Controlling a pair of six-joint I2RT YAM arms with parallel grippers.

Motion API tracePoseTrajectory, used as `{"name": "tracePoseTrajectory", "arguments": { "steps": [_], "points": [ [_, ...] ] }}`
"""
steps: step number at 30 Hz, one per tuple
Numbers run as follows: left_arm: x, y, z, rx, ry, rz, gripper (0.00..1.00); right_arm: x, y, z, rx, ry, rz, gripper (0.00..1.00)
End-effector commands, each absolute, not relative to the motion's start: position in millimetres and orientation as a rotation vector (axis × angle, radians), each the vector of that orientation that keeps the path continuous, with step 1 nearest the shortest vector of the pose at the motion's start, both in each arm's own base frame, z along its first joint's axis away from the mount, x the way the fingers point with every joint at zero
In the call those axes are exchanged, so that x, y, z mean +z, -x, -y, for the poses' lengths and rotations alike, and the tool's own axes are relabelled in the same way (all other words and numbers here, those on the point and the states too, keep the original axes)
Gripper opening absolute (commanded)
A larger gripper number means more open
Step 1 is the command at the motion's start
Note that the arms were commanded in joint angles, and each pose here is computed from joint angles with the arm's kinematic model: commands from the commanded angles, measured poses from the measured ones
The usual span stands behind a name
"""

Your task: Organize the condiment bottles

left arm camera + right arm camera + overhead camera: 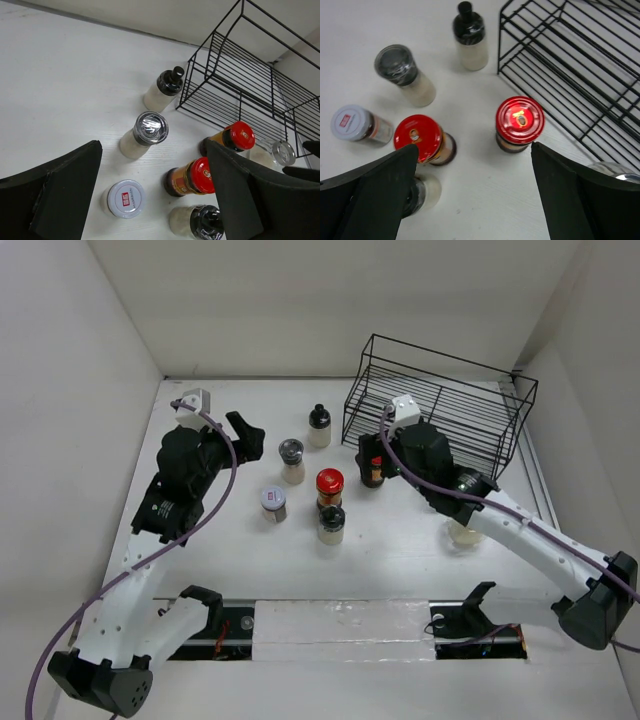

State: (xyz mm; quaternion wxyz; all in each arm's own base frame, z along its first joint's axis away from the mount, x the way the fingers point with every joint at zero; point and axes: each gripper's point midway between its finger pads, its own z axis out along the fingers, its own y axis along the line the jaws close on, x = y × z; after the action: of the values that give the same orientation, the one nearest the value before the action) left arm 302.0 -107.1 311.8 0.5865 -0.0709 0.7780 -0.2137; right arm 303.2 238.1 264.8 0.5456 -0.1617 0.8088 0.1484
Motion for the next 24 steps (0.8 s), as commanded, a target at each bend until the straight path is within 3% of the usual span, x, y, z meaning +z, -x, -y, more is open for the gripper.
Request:
{"name": "tracePoseTrajectory", "arguments": {
  "steps": [1,3,5,6,7,8,9,10,11,12,13,14,19,24],
  "points": [
    [340.6,-302.1,115.0,-0.546,0.105,-1.721,0.82,267.0,-314.7,-215.5,0.325,0.275,-1.925,1.0],
    [336.0,-303.7,111.6,-0.519,0.109,-1.727,0.82,261.0,-318.2,-211.7,0.32,0.262,-1.947,0.98],
    [335.4,-304.5,111.9,-0.524,0.108,-1.706,0.79,254.4,-322.9,-209.5,0.303,0.256,-1.964,0.75],
    [327.5,-304.2,111.4,-0.516,0.1,-1.712,0.55,256.6,-325.9,-207.4,0.302,0.243,-1.956,0.53],
    [322.9,-304.4,111.1,-0.507,0.093,-1.721,0.35,252.5,-328.9,-205.8,0.298,0.241,-1.967,0.21],
    [322.8,-304.4,111.1,-0.507,0.093,-1.721,0.19,248.0,-330.2,-206.8,0.292,0.245,-1.978,0.18],
    [322.8,-304.4,111.1,-0.507,0.093,-1.721,0.12,248.8,-334.2,-204.7,0.285,0.234,-1.979,0.18],
    [322.8,-304.4,111.1,-0.507,0.093,-1.721,0.12,250.9,-333.7,-204.2,0.284,0.235,-1.982,0.24],
    [322.8,-304.4,111.1,-0.507,0.093,-1.721,0.16,240.6,-337.7,-205.0,0.276,0.241,-2.008,0.52],
    [322.8,-304.4,111.1,-0.507,0.093,-1.721,0.22,238.3,-338.6,-205.7,0.269,0.245,-2.021,0.7],
    [322.8,-304.4,111.1,-0.507,0.093,-1.721,0.31,231.4,-337.8,-207.1,0.267,0.258,-2.043,0.82],
    [322.8,-304.4,111.1,-0.507,0.093,-1.721,0.47,230.3,-340.1,-208.8,0.265,0.26,-2.047,0.97],
    [322.8,-305.0,109.6,-0.499,0.1,-1.72,0.61,197.9,-352.4,-215.6,0.26,0.27,-2.119,1.0],
    [319.6,-305.8,113.5,-0.513,0.085,-1.733,0.61,180.1,-366.9,-220.0,0.279,0.274,-2.16,1.0]
  ]
}}
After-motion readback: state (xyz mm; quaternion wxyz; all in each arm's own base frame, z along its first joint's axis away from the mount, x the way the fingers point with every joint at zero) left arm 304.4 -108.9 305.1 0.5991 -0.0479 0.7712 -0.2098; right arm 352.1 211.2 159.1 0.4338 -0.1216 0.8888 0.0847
